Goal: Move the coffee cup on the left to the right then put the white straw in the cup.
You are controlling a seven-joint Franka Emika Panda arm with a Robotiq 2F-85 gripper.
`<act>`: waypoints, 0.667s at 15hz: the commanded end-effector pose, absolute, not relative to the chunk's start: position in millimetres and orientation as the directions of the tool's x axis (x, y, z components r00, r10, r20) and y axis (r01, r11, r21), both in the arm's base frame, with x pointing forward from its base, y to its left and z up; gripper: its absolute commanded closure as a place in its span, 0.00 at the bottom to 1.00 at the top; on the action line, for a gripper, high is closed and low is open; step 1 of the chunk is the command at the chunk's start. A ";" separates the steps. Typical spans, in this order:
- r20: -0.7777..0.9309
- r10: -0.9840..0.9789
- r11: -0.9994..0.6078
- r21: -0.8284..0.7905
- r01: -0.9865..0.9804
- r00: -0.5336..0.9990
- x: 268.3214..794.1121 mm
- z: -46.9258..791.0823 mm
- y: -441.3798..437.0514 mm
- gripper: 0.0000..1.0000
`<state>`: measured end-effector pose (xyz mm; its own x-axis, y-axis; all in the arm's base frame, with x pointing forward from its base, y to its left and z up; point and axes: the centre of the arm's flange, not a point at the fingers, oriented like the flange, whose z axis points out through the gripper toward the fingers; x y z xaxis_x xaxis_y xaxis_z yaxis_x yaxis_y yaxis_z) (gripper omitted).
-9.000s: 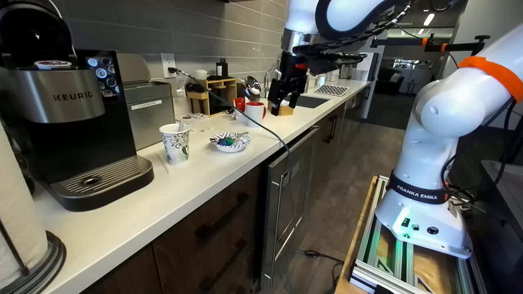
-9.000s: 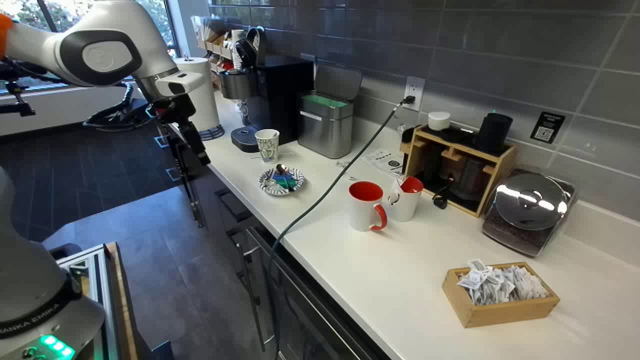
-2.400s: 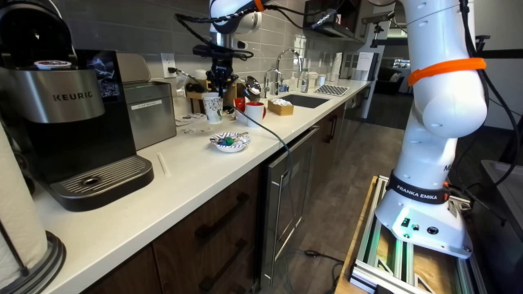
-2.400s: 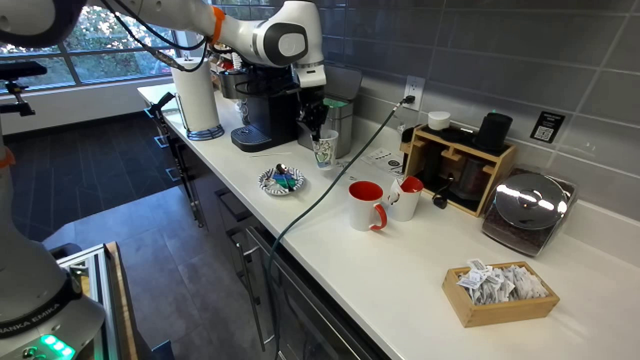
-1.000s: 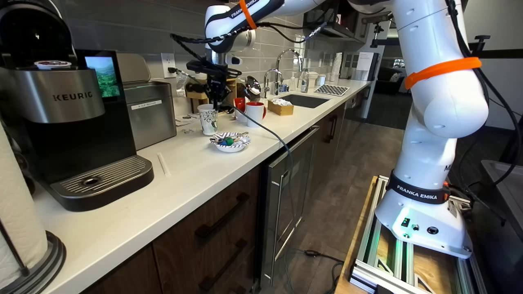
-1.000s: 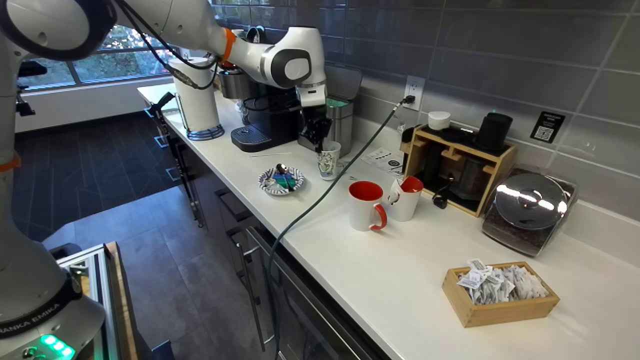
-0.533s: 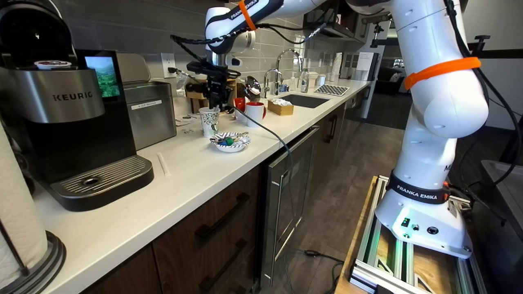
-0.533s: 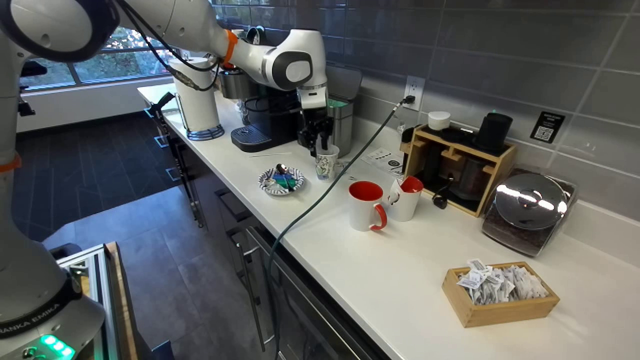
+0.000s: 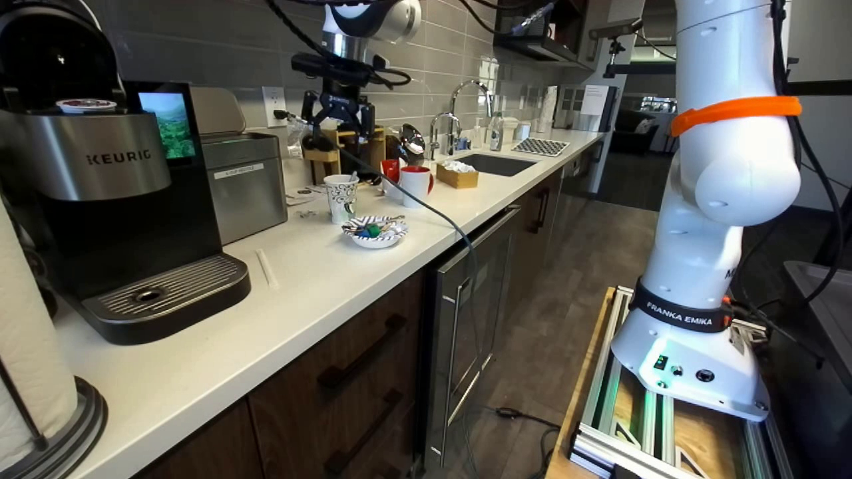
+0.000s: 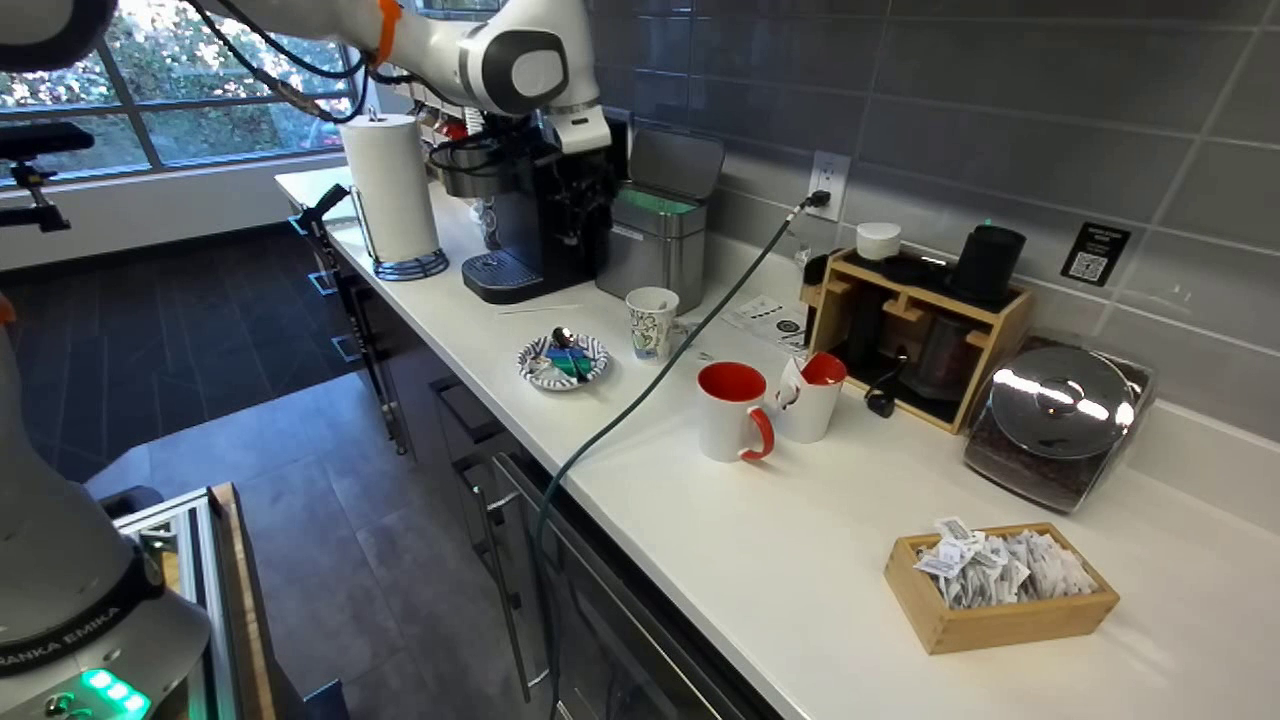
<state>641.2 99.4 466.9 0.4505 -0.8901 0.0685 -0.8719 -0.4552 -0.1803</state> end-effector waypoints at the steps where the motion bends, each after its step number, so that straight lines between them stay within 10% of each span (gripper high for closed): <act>1: 0.095 -0.779 -0.626 -0.142 -0.767 0.619 611.0 466.3 167.8 0.00; 10: 0.115 -0.727 -0.686 -0.142 -0.714 0.677 624.4 460.7 197.2 0.00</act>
